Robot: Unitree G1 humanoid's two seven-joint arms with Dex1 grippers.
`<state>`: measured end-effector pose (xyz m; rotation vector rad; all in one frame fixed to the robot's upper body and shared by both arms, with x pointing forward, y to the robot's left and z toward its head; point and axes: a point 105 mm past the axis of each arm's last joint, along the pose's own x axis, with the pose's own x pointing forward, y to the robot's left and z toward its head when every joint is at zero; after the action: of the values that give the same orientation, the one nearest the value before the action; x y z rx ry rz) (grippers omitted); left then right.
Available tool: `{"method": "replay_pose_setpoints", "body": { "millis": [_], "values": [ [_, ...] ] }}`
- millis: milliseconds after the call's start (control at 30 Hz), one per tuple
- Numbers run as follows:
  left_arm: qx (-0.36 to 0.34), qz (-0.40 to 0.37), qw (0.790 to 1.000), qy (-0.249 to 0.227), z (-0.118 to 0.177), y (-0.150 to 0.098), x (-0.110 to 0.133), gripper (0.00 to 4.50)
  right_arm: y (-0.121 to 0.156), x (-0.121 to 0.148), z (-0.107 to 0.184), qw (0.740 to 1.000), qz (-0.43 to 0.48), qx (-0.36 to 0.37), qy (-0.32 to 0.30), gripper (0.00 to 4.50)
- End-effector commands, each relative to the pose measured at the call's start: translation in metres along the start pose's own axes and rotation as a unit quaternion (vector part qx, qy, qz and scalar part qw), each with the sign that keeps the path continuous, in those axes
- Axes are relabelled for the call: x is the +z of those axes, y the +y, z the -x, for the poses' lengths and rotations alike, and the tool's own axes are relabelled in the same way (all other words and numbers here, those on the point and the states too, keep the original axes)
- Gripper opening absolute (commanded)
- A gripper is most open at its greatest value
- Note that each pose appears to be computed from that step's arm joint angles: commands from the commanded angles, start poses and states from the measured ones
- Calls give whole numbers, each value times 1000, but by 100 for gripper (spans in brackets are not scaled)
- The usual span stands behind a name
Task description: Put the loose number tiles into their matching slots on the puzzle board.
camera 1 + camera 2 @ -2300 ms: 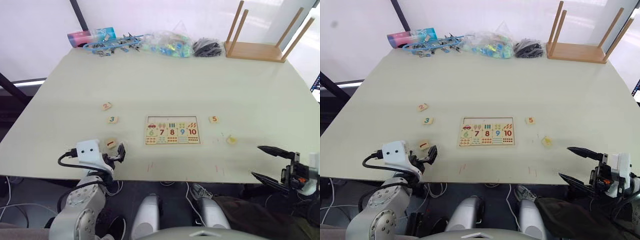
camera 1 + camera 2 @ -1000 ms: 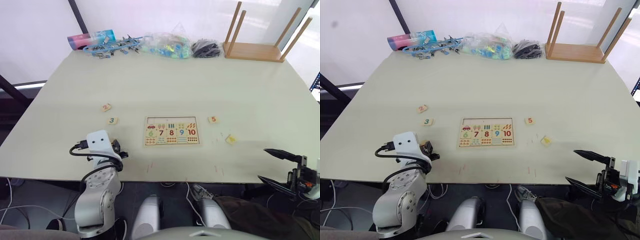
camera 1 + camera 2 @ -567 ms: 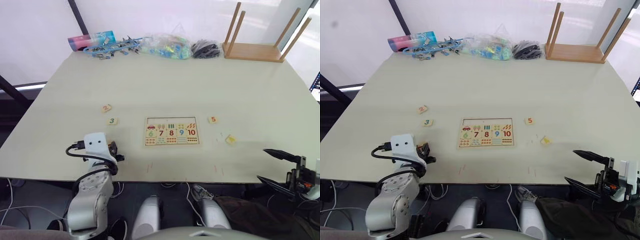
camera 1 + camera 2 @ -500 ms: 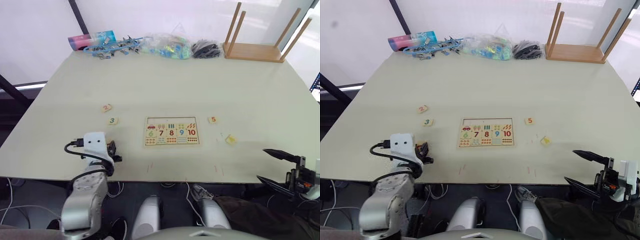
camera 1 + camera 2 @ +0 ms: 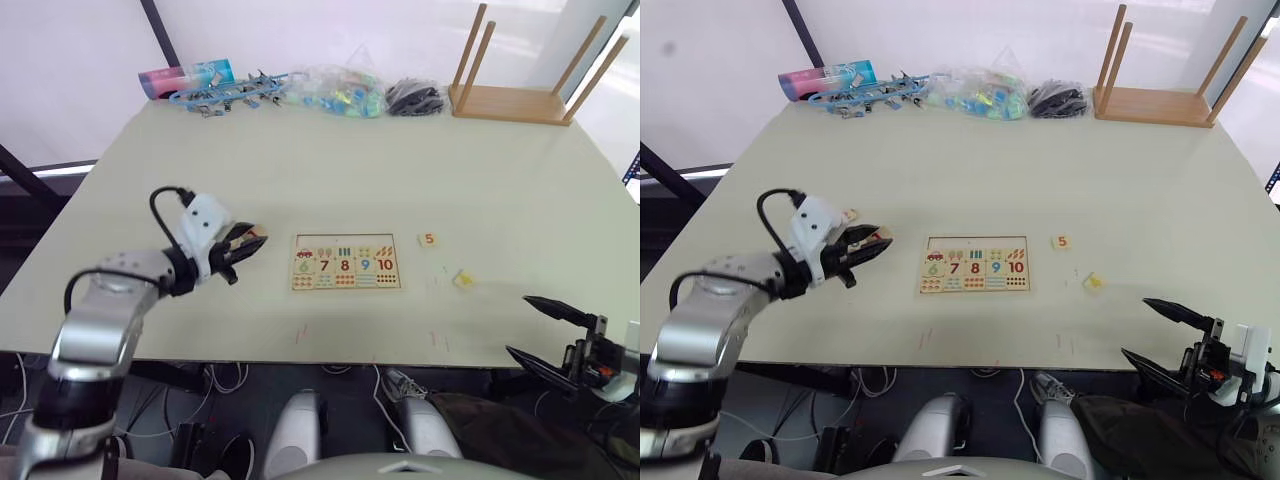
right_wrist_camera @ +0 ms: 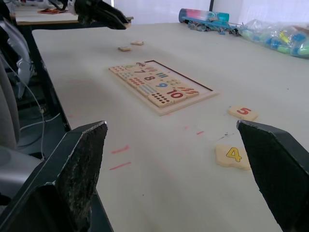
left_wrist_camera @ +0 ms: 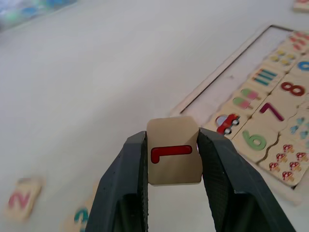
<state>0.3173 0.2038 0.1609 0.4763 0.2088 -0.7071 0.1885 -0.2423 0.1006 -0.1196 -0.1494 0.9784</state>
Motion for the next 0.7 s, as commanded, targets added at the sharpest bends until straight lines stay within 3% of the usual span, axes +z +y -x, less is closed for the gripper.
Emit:
{"method": "replay_pose_setpoints", "body": {
  "millis": [33, 267, 533, 700],
  "values": [
    [-63, -53, 997, -11, -5, 4, 13, 100, 0, 10, -4, 1000, 23, -2, -12, 450],
    [-219, -120, 968, -21, -30, 8, 42, 100, -2, 14, -10, 999, 32, -29, -24, 450],
    [-289, -170, 942, 13, -52, 18, 33, 100, 0, 12, -18, 998, 33, -34, -33, 450],
    [-309, -162, 937, 12, -63, 19, 33, 100, -1, 11, -22, 998, 38, -37, -39, 450]
  ]
}}
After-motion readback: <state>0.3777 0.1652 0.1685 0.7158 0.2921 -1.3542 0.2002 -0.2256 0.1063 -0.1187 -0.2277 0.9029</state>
